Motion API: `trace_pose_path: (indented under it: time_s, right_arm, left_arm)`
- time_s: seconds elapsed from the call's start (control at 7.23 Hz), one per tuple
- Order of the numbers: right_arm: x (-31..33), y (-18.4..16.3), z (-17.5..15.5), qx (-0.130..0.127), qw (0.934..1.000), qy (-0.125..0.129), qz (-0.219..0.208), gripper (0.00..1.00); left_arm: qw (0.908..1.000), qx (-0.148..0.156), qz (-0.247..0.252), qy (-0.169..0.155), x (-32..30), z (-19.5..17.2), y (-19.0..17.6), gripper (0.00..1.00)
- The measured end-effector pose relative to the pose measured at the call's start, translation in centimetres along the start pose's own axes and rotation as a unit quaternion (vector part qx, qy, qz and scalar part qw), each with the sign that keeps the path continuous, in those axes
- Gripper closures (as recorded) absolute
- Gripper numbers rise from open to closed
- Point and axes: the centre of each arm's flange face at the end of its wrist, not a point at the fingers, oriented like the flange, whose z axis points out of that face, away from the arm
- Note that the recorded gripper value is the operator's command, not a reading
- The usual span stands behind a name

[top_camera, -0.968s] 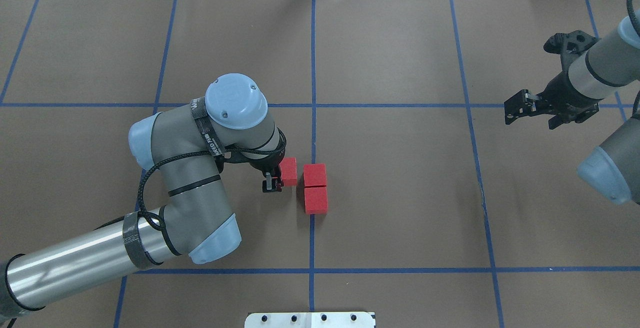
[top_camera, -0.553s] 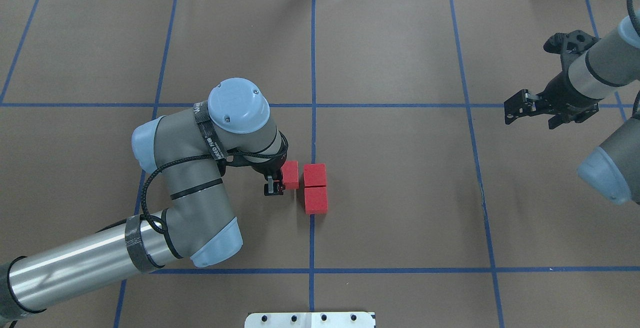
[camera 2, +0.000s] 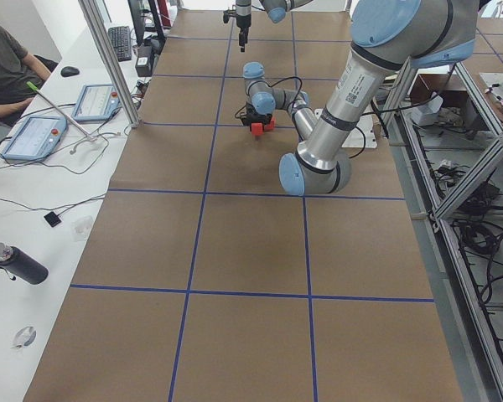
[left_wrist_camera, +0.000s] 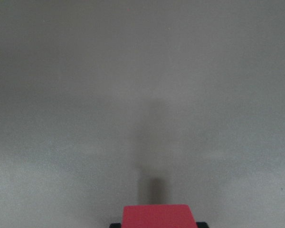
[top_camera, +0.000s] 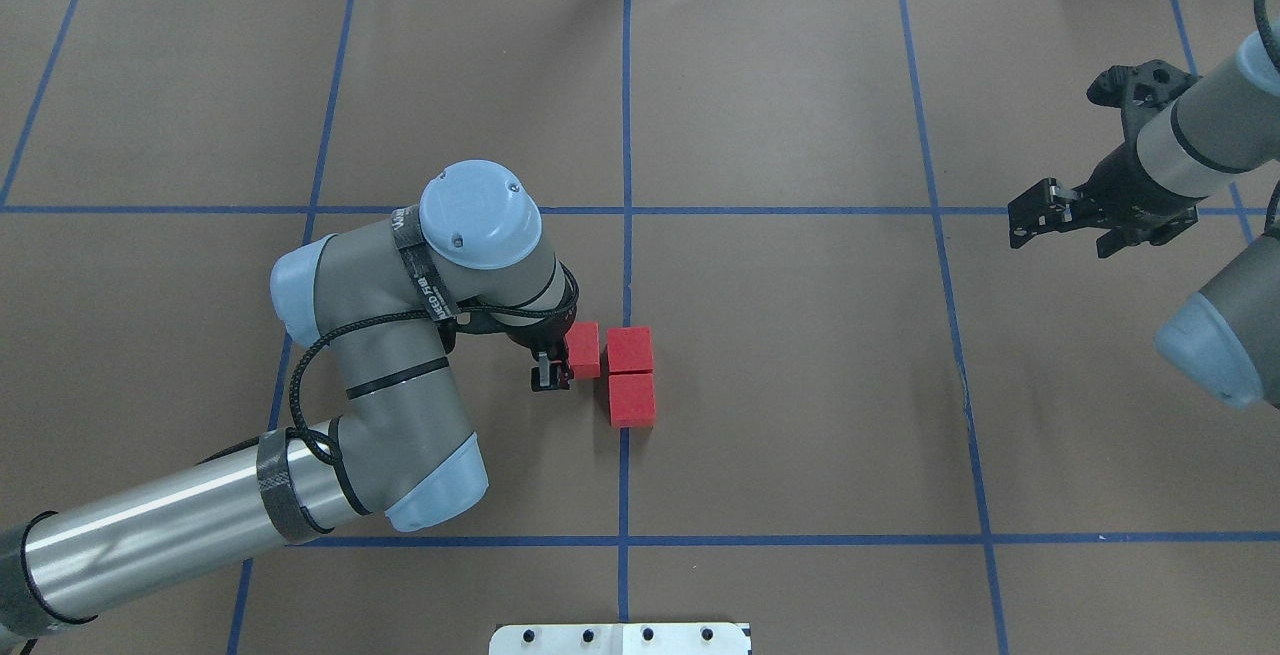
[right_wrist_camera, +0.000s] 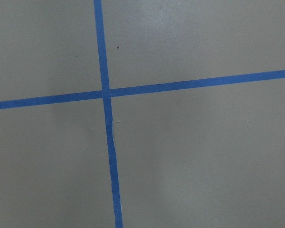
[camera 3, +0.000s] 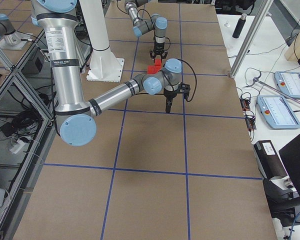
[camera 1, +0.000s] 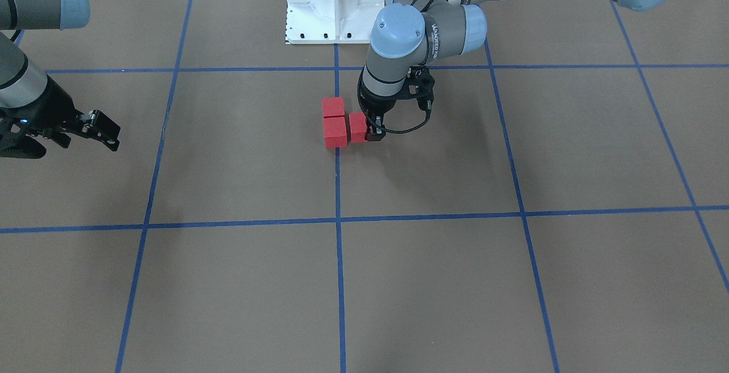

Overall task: Form red blocks into L shape at center
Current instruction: 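Lower the cube next to the farther cube of the column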

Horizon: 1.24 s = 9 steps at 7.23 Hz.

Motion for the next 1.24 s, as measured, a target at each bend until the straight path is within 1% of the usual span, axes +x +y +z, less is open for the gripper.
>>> trace_pose_path:
  time_s: [0.83, 1.24]
  right_arm:
    - [-0.02, 0.01, -0.04, 0.000, 1.0000, 0.000, 0.000, 0.00]
    - [-0.02, 0.02, -0.04, 0.000, 1.0000, 0.000, 0.000, 0.00]
  left_arm:
    - [1.0000, 0.001, 0.000, -0.002, -0.18, 0.35, 0.46, 1.00]
    - [1.0000, 0.002, 0.001, 0.003, -0.27, 0.44, 0.57, 1.00]
